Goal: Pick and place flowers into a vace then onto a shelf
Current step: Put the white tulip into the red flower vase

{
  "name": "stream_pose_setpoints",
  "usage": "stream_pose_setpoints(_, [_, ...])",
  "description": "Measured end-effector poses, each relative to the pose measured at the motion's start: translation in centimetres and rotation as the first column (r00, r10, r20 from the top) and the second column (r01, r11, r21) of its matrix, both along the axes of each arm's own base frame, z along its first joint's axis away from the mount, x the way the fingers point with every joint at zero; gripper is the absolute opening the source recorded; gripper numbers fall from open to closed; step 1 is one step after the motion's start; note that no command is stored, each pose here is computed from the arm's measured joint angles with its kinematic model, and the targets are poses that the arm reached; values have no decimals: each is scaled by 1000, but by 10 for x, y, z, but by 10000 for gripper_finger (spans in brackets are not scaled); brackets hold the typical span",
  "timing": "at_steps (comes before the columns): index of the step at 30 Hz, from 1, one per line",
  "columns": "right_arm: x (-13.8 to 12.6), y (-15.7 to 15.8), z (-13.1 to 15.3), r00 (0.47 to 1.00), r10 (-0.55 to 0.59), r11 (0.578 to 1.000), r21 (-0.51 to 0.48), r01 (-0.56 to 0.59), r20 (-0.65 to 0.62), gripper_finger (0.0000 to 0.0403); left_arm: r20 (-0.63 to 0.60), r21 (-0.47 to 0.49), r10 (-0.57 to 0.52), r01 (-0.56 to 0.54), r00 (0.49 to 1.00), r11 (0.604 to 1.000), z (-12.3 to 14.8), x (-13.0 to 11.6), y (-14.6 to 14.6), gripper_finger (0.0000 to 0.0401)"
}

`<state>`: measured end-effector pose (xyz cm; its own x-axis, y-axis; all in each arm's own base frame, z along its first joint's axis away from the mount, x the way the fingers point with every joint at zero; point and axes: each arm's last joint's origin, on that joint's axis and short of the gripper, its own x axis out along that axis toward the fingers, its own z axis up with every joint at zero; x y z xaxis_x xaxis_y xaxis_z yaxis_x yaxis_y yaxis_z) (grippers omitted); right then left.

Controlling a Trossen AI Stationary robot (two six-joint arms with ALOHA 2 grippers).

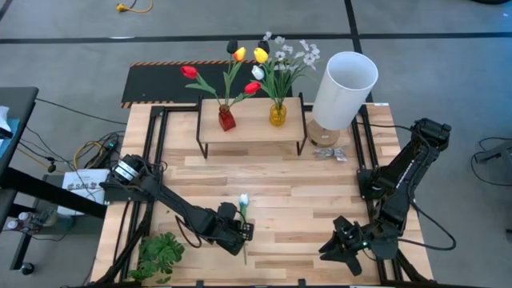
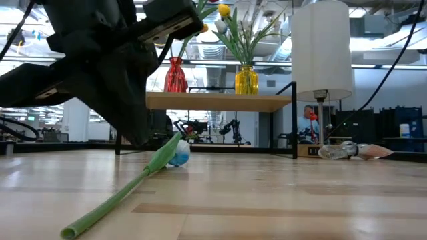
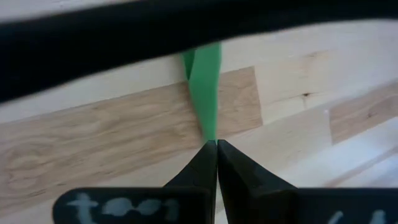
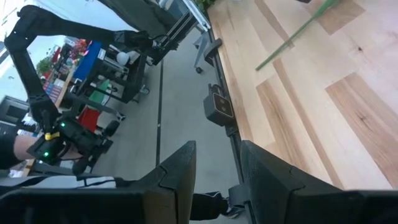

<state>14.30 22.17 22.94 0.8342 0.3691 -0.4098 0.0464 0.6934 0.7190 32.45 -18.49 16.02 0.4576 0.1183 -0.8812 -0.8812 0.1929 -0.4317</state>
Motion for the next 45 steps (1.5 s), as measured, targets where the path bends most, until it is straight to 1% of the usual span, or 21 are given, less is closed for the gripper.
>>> stream_pose_setpoints(2, [0,0,0,1000,0,1000,-1,0,-1,118,16,16,-11,11,1000,1000,1,1,0,3])
stream_pose_setpoints(5, [0,0,0,1000,-7,1000,-3,7,3,118,31,62,-73,71,997,996,1,3,0,17])
stream_pose_setpoints(9, [0,-1,0,1000,-27,1000,-10,28,14,118,47,68,-85,82,995,994,2,4,-1,55])
stream_pose_setpoints(12, [0,-1,0,999,-31,999,-14,31,14,118,31,83,-115,112,993,990,2,4,-1,91])
stream_pose_setpoints(14, [0,-1,-1,999,-40,999,-23,40,16,118,18,82,-102,100,995,992,1,3,1,113])
stream_pose_setpoints(17, [0,-2,-2,999,-44,998,-36,44,11,118,14,75,-30,29,999,997,0,3,5,141])
stream_pose_setpoints(21, [0,-2,-2,999,-44,998,-41,44,9,118,15,76,6,-7,1000,997,0,6,13,164])
stream_pose_setpoints(25, [0,-2,-2,999,-43,998,-41,44,9,118,15,75,8,-9,1000,997,1,10,19,171])
stream_pose_setpoints(28, [0,-2,-2,999,-44,998,-41,44,9,118,-9,81,-27,28,1000,996,0,12,22,172])
stream_pose_setpoints(32, [0,-2,-2,999,-43,998,-41,44,9,118,-59,55,-40,43,997,998,-10,14,25,172])
stream_pose_setpoints(36, [0,-3,-3,999,-45,998,-48,45,5,118,-80,10,-59,60,995,998,-21,20,24,172])
stream_pose_setpoints(42, [0,-3,-3,999,-46,998,-48,46,3,118,-93,-4,-59,59,994,998,-23,22,27,171])
stream_pose_setpoints(45, [0,-3,-3,999,-46,998,-47,46,3,118,-100,-8,-79,78,992,997,-23,22,27,165])
